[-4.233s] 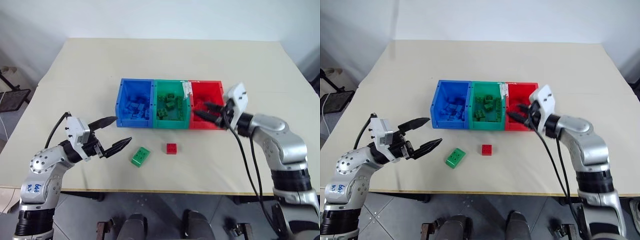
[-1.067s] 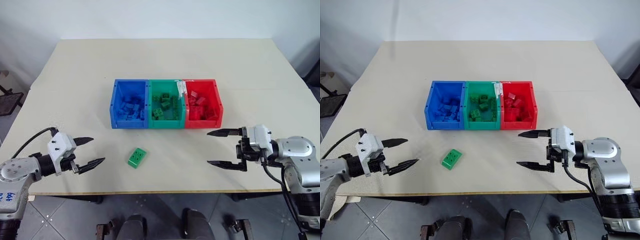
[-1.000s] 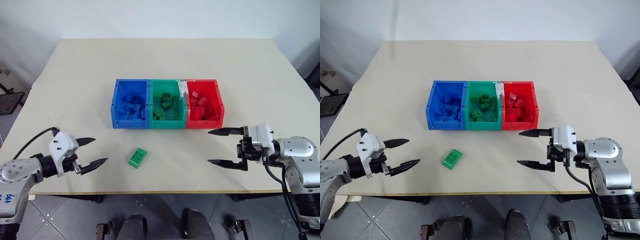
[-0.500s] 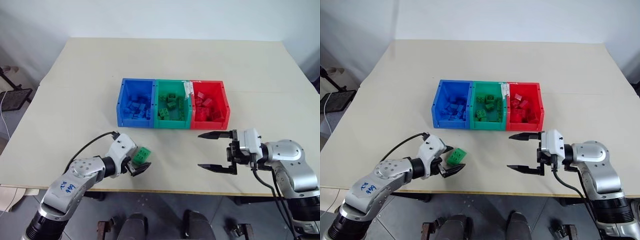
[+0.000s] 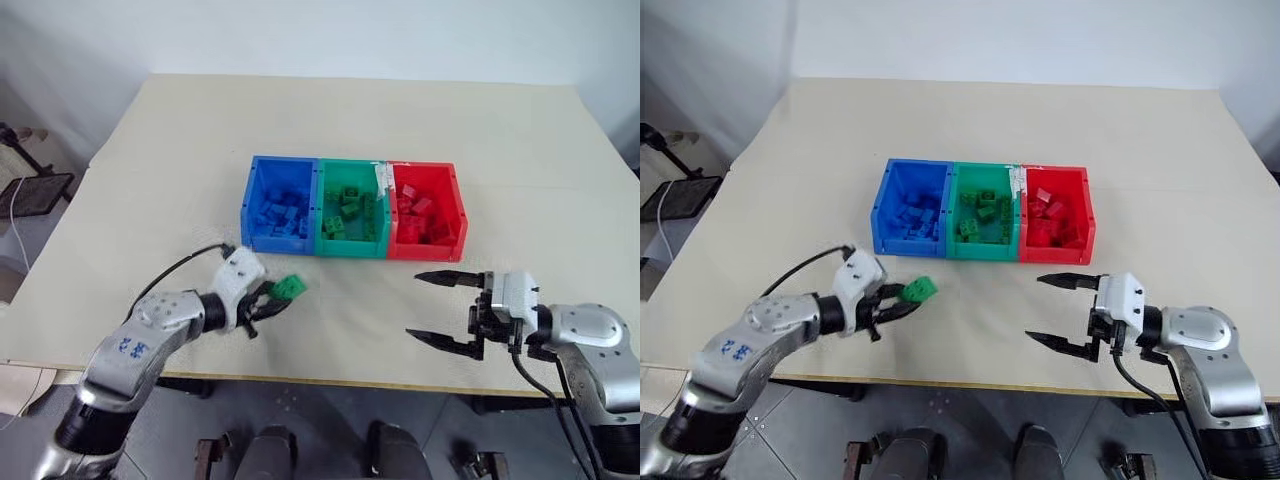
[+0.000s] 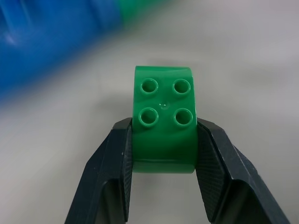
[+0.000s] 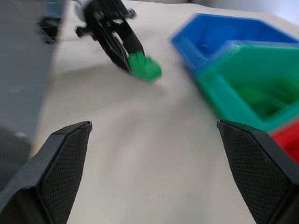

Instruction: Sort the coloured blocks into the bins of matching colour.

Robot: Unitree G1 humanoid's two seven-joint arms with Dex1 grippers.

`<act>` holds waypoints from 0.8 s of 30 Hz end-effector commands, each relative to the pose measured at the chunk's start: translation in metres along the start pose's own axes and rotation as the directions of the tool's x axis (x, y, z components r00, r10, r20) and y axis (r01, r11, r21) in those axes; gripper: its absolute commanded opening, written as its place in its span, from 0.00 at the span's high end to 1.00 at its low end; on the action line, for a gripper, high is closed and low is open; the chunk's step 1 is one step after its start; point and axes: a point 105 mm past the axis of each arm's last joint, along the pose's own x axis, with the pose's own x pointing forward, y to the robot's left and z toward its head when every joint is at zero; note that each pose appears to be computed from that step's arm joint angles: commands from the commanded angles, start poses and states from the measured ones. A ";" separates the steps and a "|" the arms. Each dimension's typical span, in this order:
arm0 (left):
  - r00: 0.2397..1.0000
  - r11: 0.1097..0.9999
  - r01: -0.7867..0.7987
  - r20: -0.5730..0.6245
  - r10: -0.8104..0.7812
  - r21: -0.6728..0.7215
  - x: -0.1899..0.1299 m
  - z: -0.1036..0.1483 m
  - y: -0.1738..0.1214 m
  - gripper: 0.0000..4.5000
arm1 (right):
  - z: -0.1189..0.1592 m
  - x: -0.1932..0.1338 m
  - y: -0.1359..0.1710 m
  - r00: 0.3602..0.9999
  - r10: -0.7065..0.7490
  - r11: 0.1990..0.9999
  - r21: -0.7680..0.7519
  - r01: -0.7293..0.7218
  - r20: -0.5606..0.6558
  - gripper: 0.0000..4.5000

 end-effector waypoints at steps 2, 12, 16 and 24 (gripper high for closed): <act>0.971 0.992 -0.057 0.236 0.029 0.114 0.035 0.074 0.026 0.67 | 0.022 -0.019 -0.016 0.963 -0.252 0.968 0.033 0.250 0.099 0.00; 0.957 0.969 -0.064 0.290 -0.008 0.237 0.096 0.098 0.036 0.51 | 0.026 -0.023 -0.035 0.880 -0.463 0.885 0.119 0.451 0.104 0.00; 0.956 0.966 -0.063 0.294 -0.015 0.251 0.091 0.099 0.037 0.26 | 0.028 -0.015 -0.034 0.887 -0.446 0.893 0.115 0.434 0.115 0.00; 0.929 0.941 0.032 0.336 -0.152 0.337 0.002 0.075 0.030 0.00 | 0.025 -0.007 -0.029 0.954 -0.281 0.960 0.052 0.277 0.105 0.00</act>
